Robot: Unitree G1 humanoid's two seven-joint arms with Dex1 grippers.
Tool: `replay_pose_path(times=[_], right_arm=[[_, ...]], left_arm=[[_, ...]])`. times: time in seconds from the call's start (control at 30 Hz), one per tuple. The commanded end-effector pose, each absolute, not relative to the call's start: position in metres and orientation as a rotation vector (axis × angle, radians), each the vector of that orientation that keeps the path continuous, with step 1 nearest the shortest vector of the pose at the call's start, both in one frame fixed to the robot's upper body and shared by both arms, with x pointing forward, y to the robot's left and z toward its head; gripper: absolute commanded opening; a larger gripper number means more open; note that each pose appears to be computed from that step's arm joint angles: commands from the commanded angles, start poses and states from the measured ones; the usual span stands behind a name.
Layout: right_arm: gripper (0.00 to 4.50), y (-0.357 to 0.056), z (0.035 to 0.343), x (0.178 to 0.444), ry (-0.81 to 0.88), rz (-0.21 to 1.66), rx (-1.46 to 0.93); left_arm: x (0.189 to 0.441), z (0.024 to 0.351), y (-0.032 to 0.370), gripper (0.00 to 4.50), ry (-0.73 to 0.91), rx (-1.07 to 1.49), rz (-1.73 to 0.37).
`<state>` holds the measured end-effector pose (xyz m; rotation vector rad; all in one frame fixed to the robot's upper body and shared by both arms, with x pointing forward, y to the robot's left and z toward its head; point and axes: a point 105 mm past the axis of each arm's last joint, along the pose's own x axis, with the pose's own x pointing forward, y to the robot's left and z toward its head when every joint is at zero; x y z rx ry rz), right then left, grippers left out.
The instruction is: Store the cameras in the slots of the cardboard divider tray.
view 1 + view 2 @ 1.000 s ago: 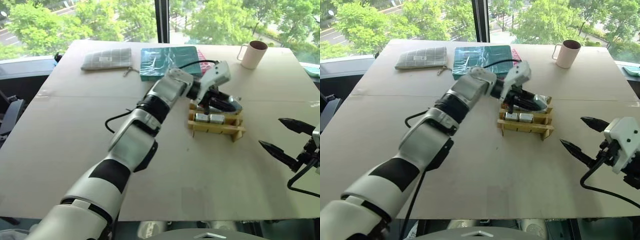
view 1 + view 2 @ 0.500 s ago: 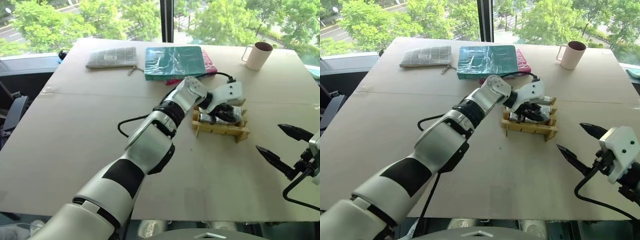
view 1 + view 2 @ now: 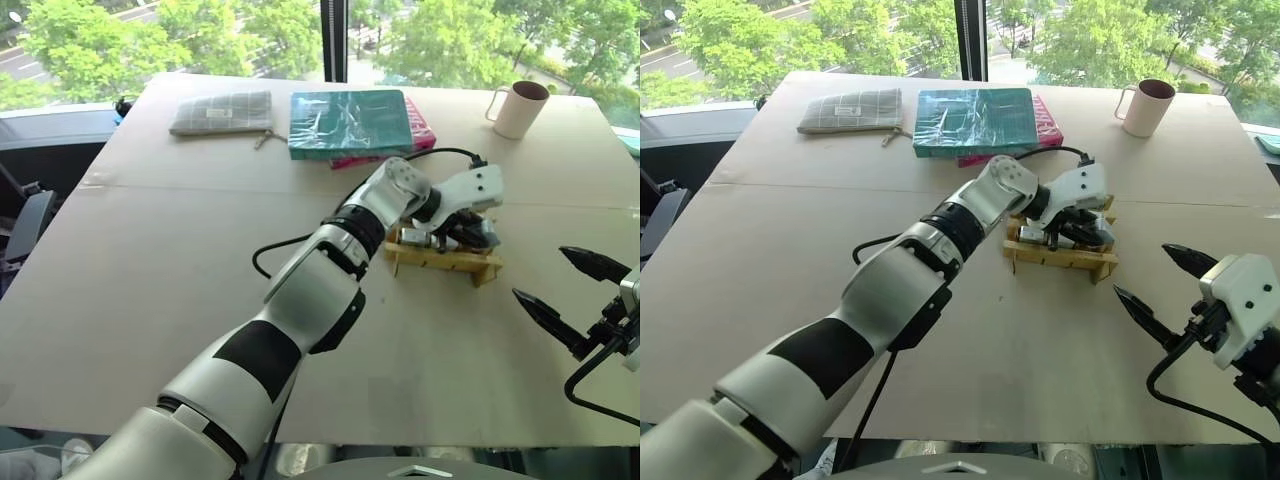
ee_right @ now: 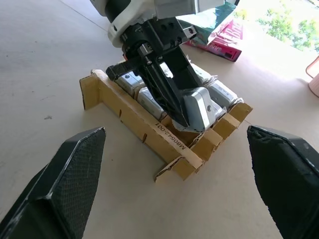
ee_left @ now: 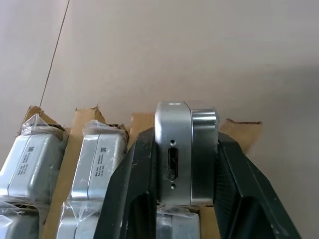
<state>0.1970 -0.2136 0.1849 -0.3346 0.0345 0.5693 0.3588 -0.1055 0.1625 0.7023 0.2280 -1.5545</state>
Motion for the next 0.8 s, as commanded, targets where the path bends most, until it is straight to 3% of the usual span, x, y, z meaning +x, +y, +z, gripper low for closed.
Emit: replay_pose_path(times=[0.03, 0.37, 0.5, 0.63, 0.8], right_arm=[[4.50, -0.209, 0.195, 0.193, -0.005, 0.572, -0.371], [4.50, -0.207, 0.194, 0.190, 0.001, 0.563, -0.367], [4.50, -0.207, 0.193, 0.191, 0.003, 0.562, -0.363], [4.50, -0.206, 0.191, 0.190, 0.006, 0.561, -0.359], [4.50, -0.205, 0.188, 0.193, 0.008, 0.558, -0.351]], left_arm=[[0.360, 0.164, -0.111, 0.83, 0.219, 0.799, -1.520], [0.364, 0.164, -0.107, 0.83, 0.231, 0.894, -1.497], [0.363, 0.178, -0.110, 2.67, 0.203, 0.885, -1.508], [0.354, 0.233, -0.124, 4.27, 0.088, 0.669, -1.571], [0.357, 0.301, -0.106, 4.39, -0.042, 0.427, -1.571]])
